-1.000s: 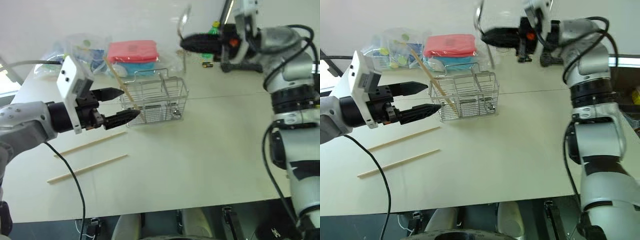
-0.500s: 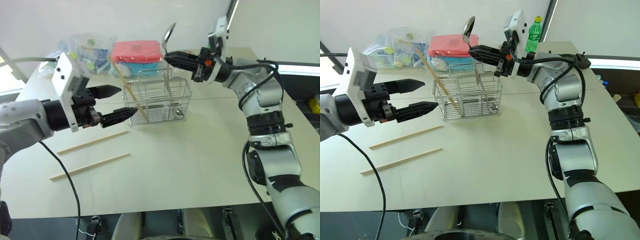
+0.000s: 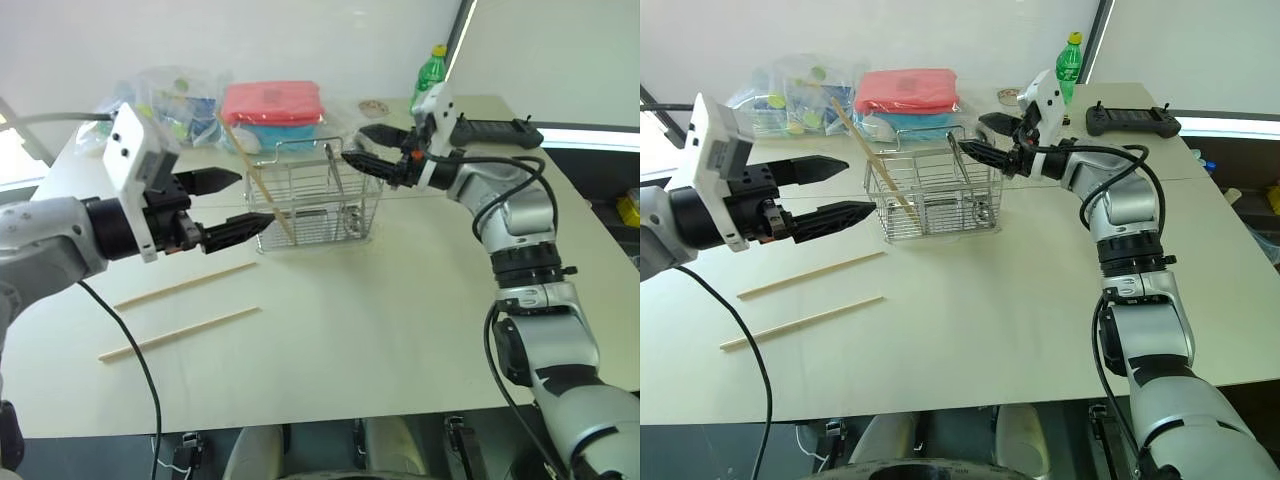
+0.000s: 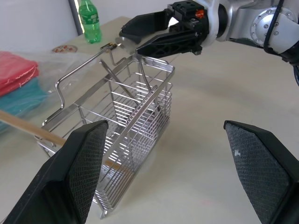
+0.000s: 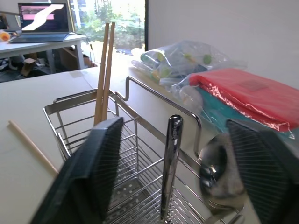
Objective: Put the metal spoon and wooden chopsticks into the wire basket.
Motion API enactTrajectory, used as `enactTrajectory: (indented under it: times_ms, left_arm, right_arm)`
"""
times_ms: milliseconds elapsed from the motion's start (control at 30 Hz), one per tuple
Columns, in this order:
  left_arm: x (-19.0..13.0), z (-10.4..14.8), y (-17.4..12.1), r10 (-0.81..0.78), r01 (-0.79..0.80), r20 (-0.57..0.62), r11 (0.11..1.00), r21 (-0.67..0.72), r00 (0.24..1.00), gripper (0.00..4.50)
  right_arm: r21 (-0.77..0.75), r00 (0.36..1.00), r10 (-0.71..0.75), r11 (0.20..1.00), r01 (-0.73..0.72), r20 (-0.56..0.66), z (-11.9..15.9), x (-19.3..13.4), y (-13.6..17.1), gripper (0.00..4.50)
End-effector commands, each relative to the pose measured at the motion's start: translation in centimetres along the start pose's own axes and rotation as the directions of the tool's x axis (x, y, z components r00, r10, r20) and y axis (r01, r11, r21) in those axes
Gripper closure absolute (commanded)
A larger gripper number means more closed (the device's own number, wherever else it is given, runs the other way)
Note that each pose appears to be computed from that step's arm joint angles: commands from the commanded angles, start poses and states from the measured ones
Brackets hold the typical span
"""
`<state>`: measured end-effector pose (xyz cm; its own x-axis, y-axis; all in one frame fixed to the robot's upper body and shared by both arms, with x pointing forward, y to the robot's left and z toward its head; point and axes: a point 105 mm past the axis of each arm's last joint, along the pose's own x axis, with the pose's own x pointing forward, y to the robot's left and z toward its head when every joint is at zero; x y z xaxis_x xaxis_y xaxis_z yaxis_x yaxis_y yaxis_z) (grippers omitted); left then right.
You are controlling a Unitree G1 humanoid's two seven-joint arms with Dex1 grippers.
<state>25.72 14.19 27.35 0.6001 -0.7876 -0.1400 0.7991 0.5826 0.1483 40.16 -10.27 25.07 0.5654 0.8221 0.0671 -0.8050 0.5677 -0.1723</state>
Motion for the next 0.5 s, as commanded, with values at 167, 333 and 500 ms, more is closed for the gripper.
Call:
enactTrajectory:
  times_ms: [167,333,500]
  left_arm:
    - [-0.6,0.5,0.5,0.008,-0.008,0.003,0.999,0.045,1.0,0.3]
    - [-2.2,0.3,1.8,0.01,-0.009,-0.027,0.998,0.056,1.0,0.3]
    - [-5.0,-2.6,4.2,0.016,-0.006,-0.185,0.998,0.058,0.983,0.3]
  right_arm:
    - [-0.1,0.997,-0.033,0.994,0.039,0.064,4.0,-2.6,-0.6,0.08]
    - [-0.234,0.991,0.136,0.963,-0.135,-0.009,7.8,-6.6,1.7,0.08]
    - [-0.246,0.917,0.333,0.891,-0.382,-0.22,7.0,-11.2,5.6,0.08]
